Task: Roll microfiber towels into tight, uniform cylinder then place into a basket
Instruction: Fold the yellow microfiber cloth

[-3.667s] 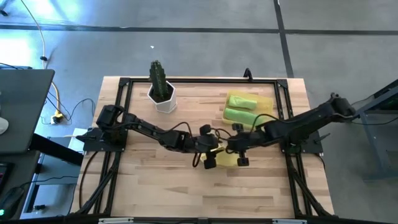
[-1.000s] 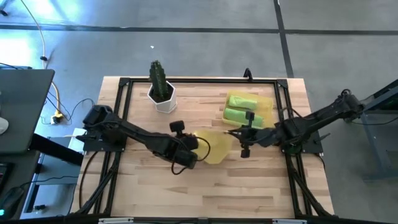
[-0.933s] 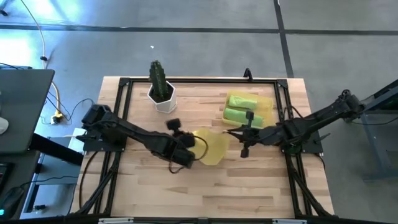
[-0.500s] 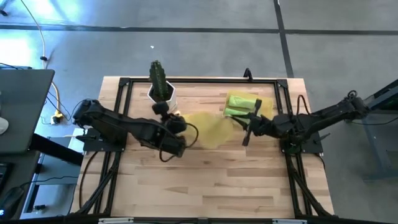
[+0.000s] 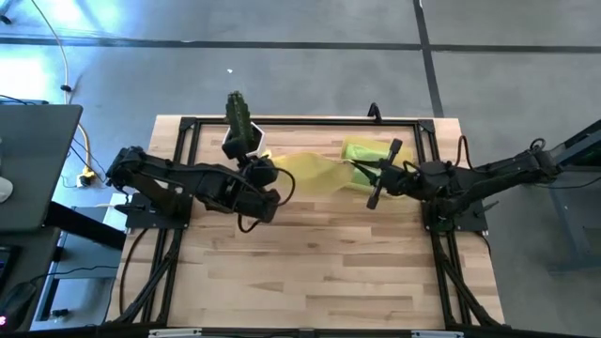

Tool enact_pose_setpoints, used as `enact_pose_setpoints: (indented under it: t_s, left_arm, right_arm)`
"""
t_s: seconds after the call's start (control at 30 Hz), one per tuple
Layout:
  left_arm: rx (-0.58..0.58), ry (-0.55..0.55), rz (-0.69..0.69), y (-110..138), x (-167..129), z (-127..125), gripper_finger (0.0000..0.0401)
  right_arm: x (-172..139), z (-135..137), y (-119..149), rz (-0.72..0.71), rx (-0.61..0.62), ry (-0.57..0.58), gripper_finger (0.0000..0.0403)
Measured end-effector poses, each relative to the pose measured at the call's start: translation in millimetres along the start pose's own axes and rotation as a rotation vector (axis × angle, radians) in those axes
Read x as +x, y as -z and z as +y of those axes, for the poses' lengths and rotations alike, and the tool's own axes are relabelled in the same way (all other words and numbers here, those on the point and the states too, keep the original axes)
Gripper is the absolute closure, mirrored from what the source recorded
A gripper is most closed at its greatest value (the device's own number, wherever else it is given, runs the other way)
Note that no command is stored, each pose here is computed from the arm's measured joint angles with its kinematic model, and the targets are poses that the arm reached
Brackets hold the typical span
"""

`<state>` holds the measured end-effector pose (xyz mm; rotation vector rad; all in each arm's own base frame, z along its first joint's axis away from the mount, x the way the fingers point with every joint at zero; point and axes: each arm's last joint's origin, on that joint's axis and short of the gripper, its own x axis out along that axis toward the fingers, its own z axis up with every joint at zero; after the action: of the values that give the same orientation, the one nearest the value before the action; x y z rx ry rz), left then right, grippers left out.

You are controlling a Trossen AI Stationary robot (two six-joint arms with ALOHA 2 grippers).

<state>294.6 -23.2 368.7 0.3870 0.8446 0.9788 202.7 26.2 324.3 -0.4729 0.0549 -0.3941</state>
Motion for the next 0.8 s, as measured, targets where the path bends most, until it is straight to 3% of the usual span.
enact_pose_setpoints:
  t_s: [0.2, 0.53, 0.7, 0.8]
  left_arm:
    - [-0.019, -0.050, 0.004, -2.1, 7.9, 5.9, 0.0401]
    - [-0.070, -0.187, 0.024, -4.8, 28.9, 28.8, 0.0401]
    - [-0.140, -0.215, 0.044, -4.3, 36.9, 45.2, 0.0401]
    - [-0.216, -0.154, 0.069, -2.9, 37.2, 48.9, 0.0401]
  right_arm:
    - [0.4, -5.8, -8.9, -0.088, 0.059, 0.043, 0.0403]
    - [13.4, -36.3, 1.7, -0.067, -0.011, 0.179, 0.0403]
    - [21.5, -54.2, 7.5, -0.137, 0.084, 0.099, 0.0402]
    - [23.6, -60.2, 6.5, -0.122, 0.194, 0.034, 0.0402]
